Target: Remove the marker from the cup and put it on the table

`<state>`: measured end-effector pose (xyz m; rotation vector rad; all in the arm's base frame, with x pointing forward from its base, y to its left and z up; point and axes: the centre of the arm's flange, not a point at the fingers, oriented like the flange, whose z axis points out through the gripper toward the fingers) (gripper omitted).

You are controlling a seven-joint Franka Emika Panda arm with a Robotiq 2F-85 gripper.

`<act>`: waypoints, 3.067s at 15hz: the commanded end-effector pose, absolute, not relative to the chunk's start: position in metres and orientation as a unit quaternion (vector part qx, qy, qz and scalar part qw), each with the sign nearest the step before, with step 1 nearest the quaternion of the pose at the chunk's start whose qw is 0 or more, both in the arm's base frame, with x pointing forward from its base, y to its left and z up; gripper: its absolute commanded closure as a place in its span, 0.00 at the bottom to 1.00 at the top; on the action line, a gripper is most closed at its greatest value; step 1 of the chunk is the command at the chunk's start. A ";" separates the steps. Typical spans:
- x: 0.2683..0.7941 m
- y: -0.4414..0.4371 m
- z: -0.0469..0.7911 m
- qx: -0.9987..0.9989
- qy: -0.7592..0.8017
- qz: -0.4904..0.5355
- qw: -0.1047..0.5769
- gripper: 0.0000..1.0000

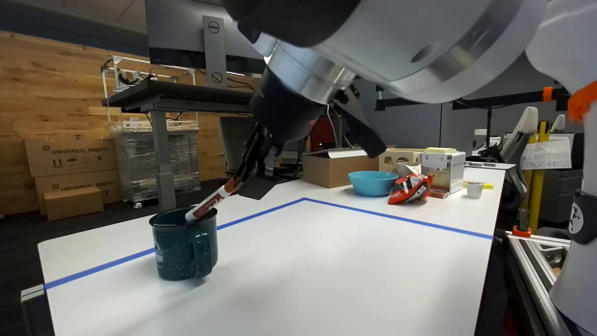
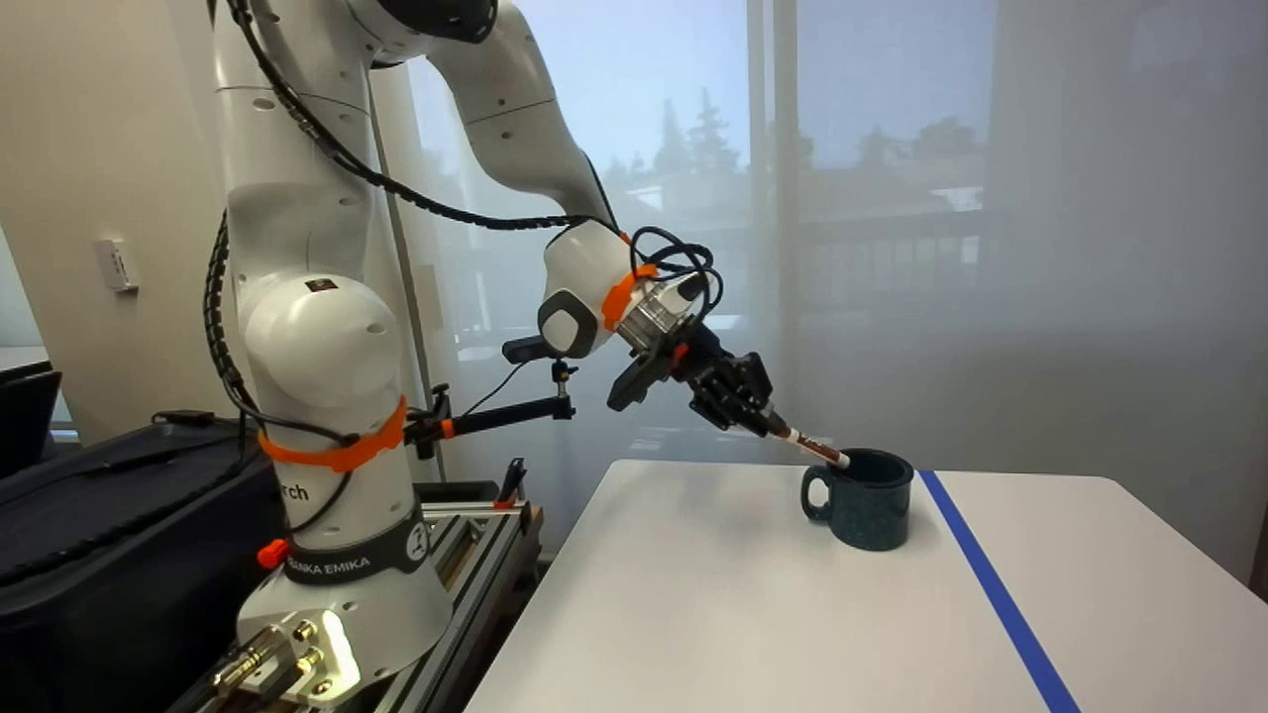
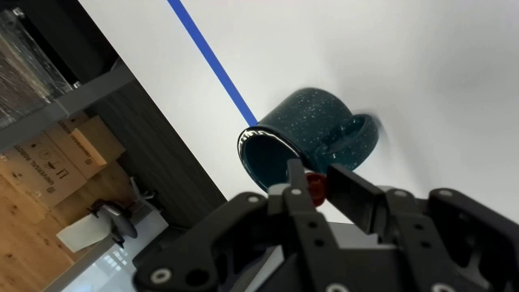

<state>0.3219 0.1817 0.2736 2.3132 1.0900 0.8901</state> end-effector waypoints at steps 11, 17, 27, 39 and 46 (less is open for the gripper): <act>0.281 0.193 0.267 0.887 0.330 0.240 0.215 0.95; 0.331 0.161 0.218 0.910 0.342 0.199 0.119 0.95; 0.318 0.144 0.179 0.937 0.323 0.127 0.029 0.52; 0.273 0.170 0.274 0.940 0.281 0.163 0.101 0.00; 0.257 0.165 0.246 0.944 0.260 0.161 0.121 0.00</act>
